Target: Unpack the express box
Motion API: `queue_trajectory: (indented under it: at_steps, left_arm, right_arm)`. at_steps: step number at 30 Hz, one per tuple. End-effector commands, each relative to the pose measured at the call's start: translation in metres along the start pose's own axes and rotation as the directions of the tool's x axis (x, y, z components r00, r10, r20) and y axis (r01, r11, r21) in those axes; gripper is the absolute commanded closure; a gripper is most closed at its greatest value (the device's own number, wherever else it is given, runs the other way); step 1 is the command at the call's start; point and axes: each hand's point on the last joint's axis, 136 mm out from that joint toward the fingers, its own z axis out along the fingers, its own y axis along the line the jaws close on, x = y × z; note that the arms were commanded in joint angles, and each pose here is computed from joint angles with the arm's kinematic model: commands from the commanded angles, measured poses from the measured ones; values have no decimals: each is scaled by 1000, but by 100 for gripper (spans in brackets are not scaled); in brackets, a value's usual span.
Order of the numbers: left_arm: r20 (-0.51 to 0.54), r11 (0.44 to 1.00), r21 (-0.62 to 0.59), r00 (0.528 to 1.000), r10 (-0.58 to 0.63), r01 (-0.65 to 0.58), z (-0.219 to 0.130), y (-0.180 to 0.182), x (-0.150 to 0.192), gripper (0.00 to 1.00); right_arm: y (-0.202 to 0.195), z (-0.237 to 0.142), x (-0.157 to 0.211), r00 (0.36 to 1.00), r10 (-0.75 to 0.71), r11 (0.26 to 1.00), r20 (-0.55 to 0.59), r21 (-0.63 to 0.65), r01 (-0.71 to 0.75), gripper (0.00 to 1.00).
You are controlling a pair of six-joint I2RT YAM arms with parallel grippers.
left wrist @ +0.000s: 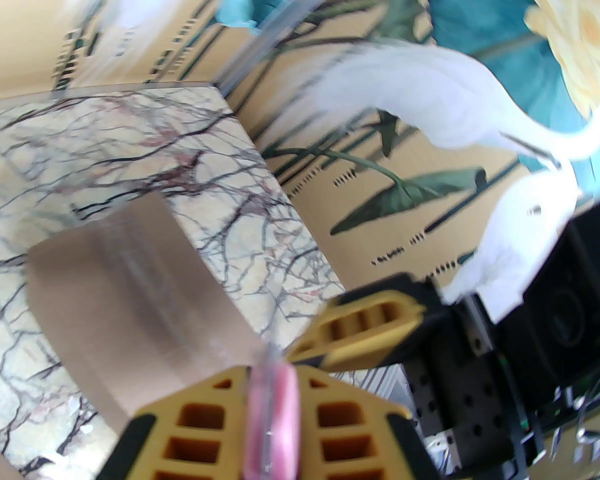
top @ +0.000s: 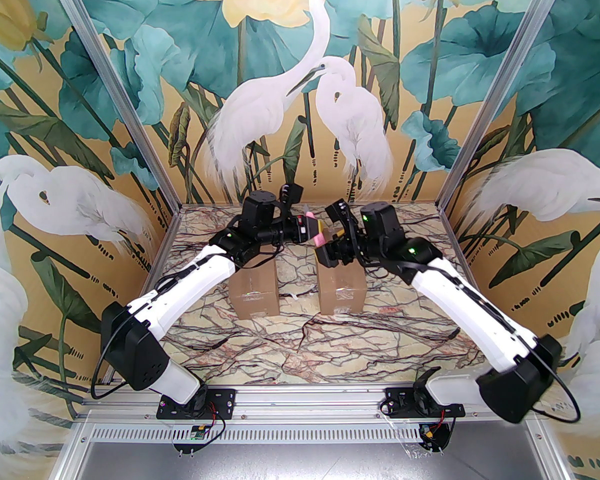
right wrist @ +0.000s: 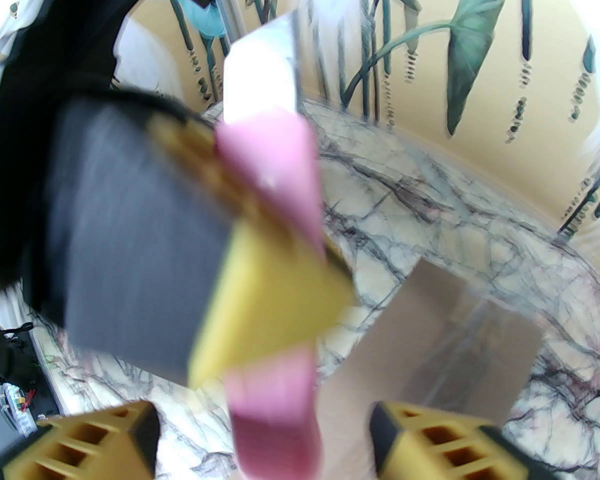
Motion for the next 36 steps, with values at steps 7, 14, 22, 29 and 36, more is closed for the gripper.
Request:
queue_trajectory:
  at_steps: [7,14,22,29,36]
  left_arm:
    - [-12,973,-59,975,-223,222,-35,1,-30,100]
    - [-46,931,-53,930,-364,362,-36,-3,-28,100]
    - [-64,890,-51,888,-456,454,-33,5,-10,100]
    - [-75,885,-47,882,-466,464,-32,0,-8,100]
    - [-81,880,-44,877,-474,472,-28,-2,-9,100]
  right_arm:
    - [10,-39,-13,806,-412,911,424,180,371,27]
    - [32,-35,-31,508,-774,633,379,413,655,36]
    - [44,-10,-48,300,-907,419,296,573,704,45]
    - [34,6,-55,263,-938,346,226,646,681,54]
    - [25,21,-53,276,-948,310,158,654,690,56]
